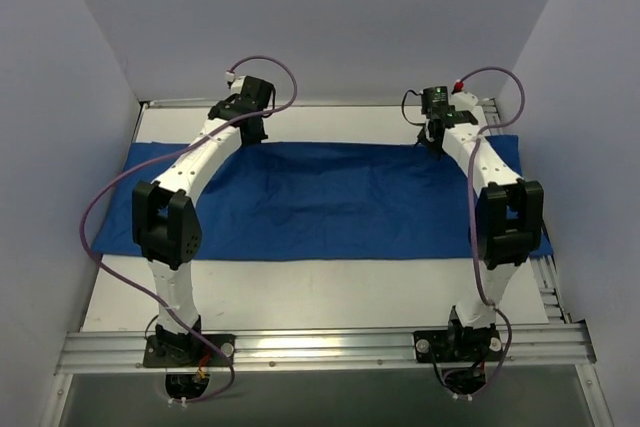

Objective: Open and lay out the surgical kit
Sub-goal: Open the surgical kit at the center of the board.

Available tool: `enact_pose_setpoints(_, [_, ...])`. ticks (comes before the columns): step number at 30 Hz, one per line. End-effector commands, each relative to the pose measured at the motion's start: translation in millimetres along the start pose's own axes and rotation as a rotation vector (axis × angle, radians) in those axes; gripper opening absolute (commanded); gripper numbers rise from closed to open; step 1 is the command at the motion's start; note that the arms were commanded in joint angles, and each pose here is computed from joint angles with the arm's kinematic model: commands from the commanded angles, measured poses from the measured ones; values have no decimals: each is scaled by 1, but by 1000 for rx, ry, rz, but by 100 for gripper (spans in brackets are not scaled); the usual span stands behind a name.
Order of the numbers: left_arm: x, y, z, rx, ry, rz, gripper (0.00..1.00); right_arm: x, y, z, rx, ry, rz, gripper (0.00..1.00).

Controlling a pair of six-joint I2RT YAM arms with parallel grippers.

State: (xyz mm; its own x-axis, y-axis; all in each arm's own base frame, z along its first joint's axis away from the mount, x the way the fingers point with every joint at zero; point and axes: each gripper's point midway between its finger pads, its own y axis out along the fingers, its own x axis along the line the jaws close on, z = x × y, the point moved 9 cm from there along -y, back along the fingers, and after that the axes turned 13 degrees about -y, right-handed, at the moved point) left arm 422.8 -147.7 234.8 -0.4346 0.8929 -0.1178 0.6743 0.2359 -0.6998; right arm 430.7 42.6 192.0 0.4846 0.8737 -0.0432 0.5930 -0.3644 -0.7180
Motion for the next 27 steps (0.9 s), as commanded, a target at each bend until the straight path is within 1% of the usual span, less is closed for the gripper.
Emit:
enact_pose_setpoints(1, [24,-40,-27,-115,-49,-24,2,-43,-38,-6,-57,22,108,0])
enact_pose_setpoints(2, [27,-47,-26,-112,-59,-22,2,-49,-44,-3,-54,16,116,0])
enact_pose_setpoints(3, [35,-62,-26,-112,-62,-19,2,-59,-59,1,-62,17,117,0])
enact_pose_setpoints(4, [40,-67,-17,-92,-48,-28,2,-67,-70,6,-52,8,127,0])
enact_pose_setpoints(5, [47,-84,-18,-99,-73,-17,2,-73,-78,10,-48,6,128,0])
enact_pose_setpoints(6, [57,-94,-10,-62,-56,-45,2,-84,-101,9,-79,26,106,0])
enact_pose_setpoints(7, [64,-101,1,-33,-45,-63,2,-93,-110,23,-41,2,117,0])
enact_pose_setpoints(8, [75,-122,3,-37,-84,-55,2,-100,-121,29,-34,-2,108,0])
enact_pose_setpoints(9, [89,-134,13,0,-67,-93,2,-113,-147,31,-79,24,77,0])
enact_pose_setpoints(10, [96,-143,22,17,-64,-103,2,-123,-156,47,-45,5,80,0])
enact_pose_setpoints(11, [112,-159,32,26,-105,-108,2,-135,-181,53,-85,35,26,0])
enact_pose_setpoints(12, [130,-171,44,67,-94,-153,2,-142,-192,61,-83,43,10,0])
enact_pose_setpoints(13, [139,-179,52,100,-110,-161,2,-154,-201,77,-48,33,20,0])
enact_pose_setpoints(14, [156,-192,64,119,-160,-163,2,-168,-223,84,-85,75,-10,0])
enact_pose_setpoints(15, [172,-202,74,163,-161,-193,2,-176,-234,90,-90,88,-17,0])
enact_pose_setpoints(16, [180,-211,83,206,-185,-183,3,-188,-247,101,-68,84,-10,0])
enact_pose_setpoints(17, [196,-224,92,216,-241,-166,3,-200,-265,109,-106,121,-41,0])
enact_pose_setpoints(18, [209,-234,100,243,-250,-180,3,-207,-276,121,-77,117,-68,0])
enact_pose_setpoints(20, [229,-254,113,278,-306,-137,3,-221,-301,135,-124,153,-154,0])
enact_pose_setpoints(21, [236,-260,116,285,-323,-120,5,-227,-308,141,-134,149,-166,0])
enact_pose_setpoints(22, [240,-265,119,291,-333,-92,7,-232,-316,144,-168,138,-202,0])
enact_pose_setpoints(23, [248,-275,125,306,-369,-23,9,-242,-331,147,-244,130,-247,1])
enact_pose_setpoints(24, [253,-279,130,318,-386,4,10,-244,-338,149,-267,120,-281,2])
enact_pose_setpoints(25, [255,-282,134,334,-423,30,15,-247,-343,152,-289,118,-301,7])
enact_pose_setpoints(26, [261,-290,141,352,-457,90,15,-252,-350,155,-320,123,-331,7])
enact_pose_setpoints(27, [264,-290,148,373,-472,104,16,-253,-354,157,-331,123,-350,7])
